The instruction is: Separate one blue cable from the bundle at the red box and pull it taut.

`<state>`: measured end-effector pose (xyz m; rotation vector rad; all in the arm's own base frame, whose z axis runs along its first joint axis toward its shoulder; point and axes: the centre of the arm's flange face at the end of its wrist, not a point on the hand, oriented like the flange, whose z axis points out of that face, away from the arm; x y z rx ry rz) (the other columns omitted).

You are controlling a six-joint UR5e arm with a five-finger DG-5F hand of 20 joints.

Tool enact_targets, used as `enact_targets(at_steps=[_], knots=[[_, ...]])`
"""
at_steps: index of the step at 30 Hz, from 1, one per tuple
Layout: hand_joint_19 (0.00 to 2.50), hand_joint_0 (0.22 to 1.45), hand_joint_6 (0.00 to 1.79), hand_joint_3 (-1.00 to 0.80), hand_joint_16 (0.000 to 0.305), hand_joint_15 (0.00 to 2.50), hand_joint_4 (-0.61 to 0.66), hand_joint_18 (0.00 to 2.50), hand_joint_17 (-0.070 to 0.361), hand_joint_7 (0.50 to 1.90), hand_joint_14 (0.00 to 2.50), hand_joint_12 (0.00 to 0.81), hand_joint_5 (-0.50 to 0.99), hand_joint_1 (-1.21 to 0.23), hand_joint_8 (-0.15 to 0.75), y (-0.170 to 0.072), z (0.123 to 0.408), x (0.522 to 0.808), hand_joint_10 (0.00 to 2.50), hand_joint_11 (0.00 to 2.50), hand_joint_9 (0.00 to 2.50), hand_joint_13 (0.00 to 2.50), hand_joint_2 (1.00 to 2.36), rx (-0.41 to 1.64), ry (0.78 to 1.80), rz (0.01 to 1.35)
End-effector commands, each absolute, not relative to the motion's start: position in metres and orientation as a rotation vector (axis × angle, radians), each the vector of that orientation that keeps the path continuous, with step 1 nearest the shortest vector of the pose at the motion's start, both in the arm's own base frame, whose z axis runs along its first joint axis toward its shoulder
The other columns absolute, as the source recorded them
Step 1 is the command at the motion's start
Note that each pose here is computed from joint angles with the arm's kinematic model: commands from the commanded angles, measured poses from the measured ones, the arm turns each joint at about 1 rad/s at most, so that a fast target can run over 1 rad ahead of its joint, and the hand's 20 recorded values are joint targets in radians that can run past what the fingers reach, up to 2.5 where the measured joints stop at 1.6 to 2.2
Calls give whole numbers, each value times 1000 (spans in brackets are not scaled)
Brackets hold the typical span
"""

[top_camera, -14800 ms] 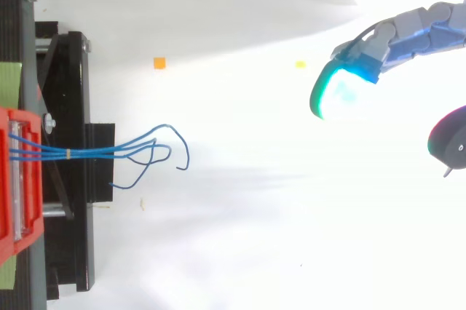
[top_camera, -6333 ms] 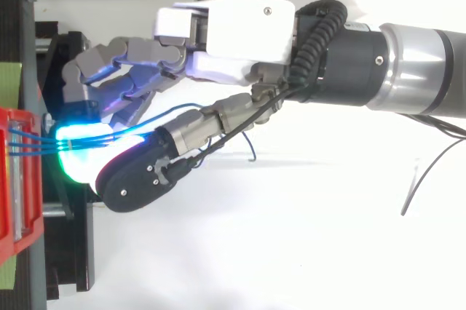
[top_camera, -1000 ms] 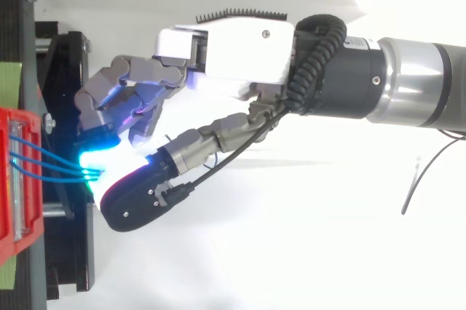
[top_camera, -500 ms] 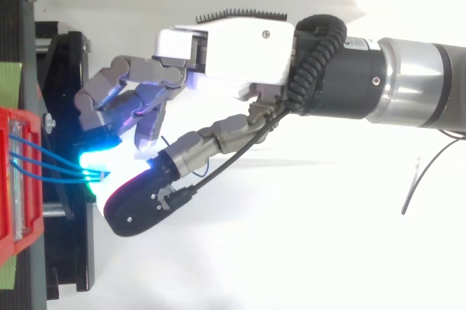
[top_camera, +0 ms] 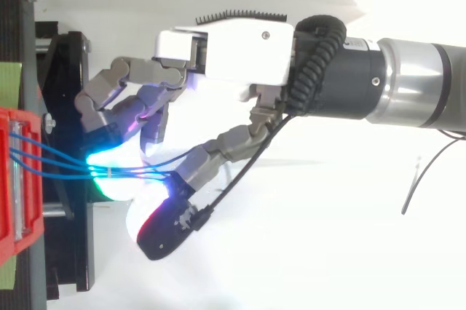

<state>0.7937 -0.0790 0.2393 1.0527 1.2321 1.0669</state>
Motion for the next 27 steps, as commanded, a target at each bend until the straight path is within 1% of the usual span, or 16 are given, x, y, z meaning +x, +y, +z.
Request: enact_targets(at_steps=[1, 4, 6, 7, 9, 10, 11, 12, 14, 15, 17, 18, 20, 22, 23, 27], knots=[[589, 603, 901, -500, 50, 395, 105, 954, 112, 1220, 14, 384, -124, -1087, 373, -79, 239, 794, 22, 812, 962, 699, 1000, 1053, 1232, 1067], [590, 535, 892, -500, 52, 397, 118, 967, 117, 1206, 15, 396, -125, -1085, 379, -79, 240, 794, 21, 805, 966, 702, 1000, 1052, 1231, 1067], [597, 483, 887, -500, 55, 395, 132, 990, 123, 1155, 15, 412, -127, -1046, 394, -79, 239, 794, 19, 800, 971, 706, 1000, 1053, 1232, 1067], [597, 482, 883, -500, 55, 392, 136, 992, 124, 1143, 13, 412, -127, -1046, 396, -79, 241, 794, 19, 798, 972, 706, 1000, 1050, 1228, 1069], [599, 450, 846, -500, 58, 395, 169, 1014, 130, 1078, 14, 429, -129, -987, 400, -79, 241, 794, 19, 790, 982, 723, 1000, 1050, 1228, 1069], [603, 438, 842, -500, 59, 399, 179, 1025, 132, 1034, 13, 434, -127, -948, 410, -79, 240, 794, 18, 793, 997, 736, 1000, 1050, 1231, 1069], [625, 445, 820, -500, 59, 417, 191, 1044, 133, 1048, 13, 438, -124, -818, 414, -78, 240, 794, 18, 795, 1026, 766, 1000, 1049, 1232, 1070], [637, 462, 807, -500, 58, 415, 178, 1051, 131, 1027, 13, 436, -120, -686, 409, -79, 241, 794, 18, 795, 1057, 780, 1000, 1049, 1229, 1070], [656, 475, 790, -500, 58, 424, 164, 1061, 131, 1037, 15, 432, -115, -602, 409, -79, 241, 794, 19, 793, 1077, 786, 1000, 1049, 1229, 1070], [681, 501, 771, -500, 56, 427, 167, 1045, 127, 1049, 14, 423, -112, -557, 402, -79, 239, 794, 19, 802, 1078, 786, 1000, 1050, 1231, 1069], [703, 560, 752, -500, 53, 439, 160, 1014, 119, 1078, 14, 410, -110, -529, 395, -79, 239, 794, 20, 807, 1079, 783, 1000, 1050, 1231, 1069], [712, 595, 747, -500, 52, 443, 145, 1006, 117, 1092, 15, 403, -109, -531, 389, -79, 241, 794, 21, 805, 1078, 779, 1000, 1049, 1229, 1070], [724, 636, 758, -491, 51, 453, 128, 1002, 116, 1103, 15, 403, -109, -600, 388, -79, 241, 794, 21, 818, 1078, 781, 1001, 1049, 1229, 1070], [731, 629, 766, -394, 52, 455, 115, 1002, 117, 1122, 17, 405, -111, -647, 392, -79, 241, 794, 22, 816, 1071, 780, 1009, 1051, 1227, 1068], [732, 625, 767, -355, 52, 455, 117, 1000, 118, 1159, 15, 409, -112, -676, 394, -79, 241, 794, 20, 817, 1069, 778, 1011, 1052, 1226, 1067], [727, 618, 805, -262, 53, 456, 135, 993, 119, 1186, 15, 409, -129, -770, 392, -79, 240, 794, 21, 840, 1038, 767, 1016, 1051, 1225, 1067]])
